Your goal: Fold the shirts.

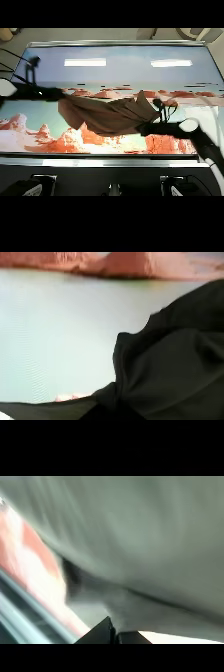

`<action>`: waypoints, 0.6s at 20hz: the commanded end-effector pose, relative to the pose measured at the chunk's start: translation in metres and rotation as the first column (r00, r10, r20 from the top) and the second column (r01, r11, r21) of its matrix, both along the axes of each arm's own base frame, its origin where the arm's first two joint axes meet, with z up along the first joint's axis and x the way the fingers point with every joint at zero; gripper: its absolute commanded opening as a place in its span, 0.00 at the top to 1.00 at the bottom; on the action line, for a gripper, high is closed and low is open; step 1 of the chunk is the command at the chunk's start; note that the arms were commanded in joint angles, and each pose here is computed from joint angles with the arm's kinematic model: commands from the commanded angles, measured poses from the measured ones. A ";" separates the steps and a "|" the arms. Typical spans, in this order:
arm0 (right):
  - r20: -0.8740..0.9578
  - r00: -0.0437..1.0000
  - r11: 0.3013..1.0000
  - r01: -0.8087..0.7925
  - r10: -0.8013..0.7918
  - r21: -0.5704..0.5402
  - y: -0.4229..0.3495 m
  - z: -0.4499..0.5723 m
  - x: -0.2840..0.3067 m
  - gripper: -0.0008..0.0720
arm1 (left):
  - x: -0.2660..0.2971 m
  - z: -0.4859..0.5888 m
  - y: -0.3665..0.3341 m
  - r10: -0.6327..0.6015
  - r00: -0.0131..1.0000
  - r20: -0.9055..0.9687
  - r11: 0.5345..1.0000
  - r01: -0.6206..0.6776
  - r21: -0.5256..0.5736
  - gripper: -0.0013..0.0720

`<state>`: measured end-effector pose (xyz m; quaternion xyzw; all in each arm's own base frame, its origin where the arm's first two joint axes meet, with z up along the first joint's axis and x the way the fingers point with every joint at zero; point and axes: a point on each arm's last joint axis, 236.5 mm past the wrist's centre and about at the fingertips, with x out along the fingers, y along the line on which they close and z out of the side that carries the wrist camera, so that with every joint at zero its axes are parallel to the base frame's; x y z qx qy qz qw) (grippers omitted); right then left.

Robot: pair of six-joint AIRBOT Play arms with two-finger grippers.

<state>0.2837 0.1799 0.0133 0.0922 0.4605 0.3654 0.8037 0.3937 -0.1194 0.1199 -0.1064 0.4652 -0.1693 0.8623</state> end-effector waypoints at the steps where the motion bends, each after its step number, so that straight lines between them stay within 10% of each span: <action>1: 0.508 0.847 0.916 0.068 0.156 -0.396 -0.062 0.193 0.042 0.96 | -0.005 0.178 0.029 0.055 0.906 0.419 0.998 -0.061 0.002 0.94; 4: 0.932 0.363 0.708 0.662 -0.015 -0.246 -0.179 0.451 -0.030 0.96 | -0.095 0.379 0.072 0.212 0.572 0.792 0.972 -0.203 -0.114 0.94; 6: 0.980 0.159 0.706 0.708 -0.118 -0.030 -0.194 0.518 -0.104 0.96 | -0.167 0.456 0.071 0.342 0.393 0.854 0.940 -0.131 -0.317 0.94; 12: 0.945 0.308 0.690 0.708 -0.113 -0.149 -0.197 0.485 -0.093 0.96 | -0.197 0.439 0.097 0.322 0.402 0.857 0.937 -0.266 -0.228 0.94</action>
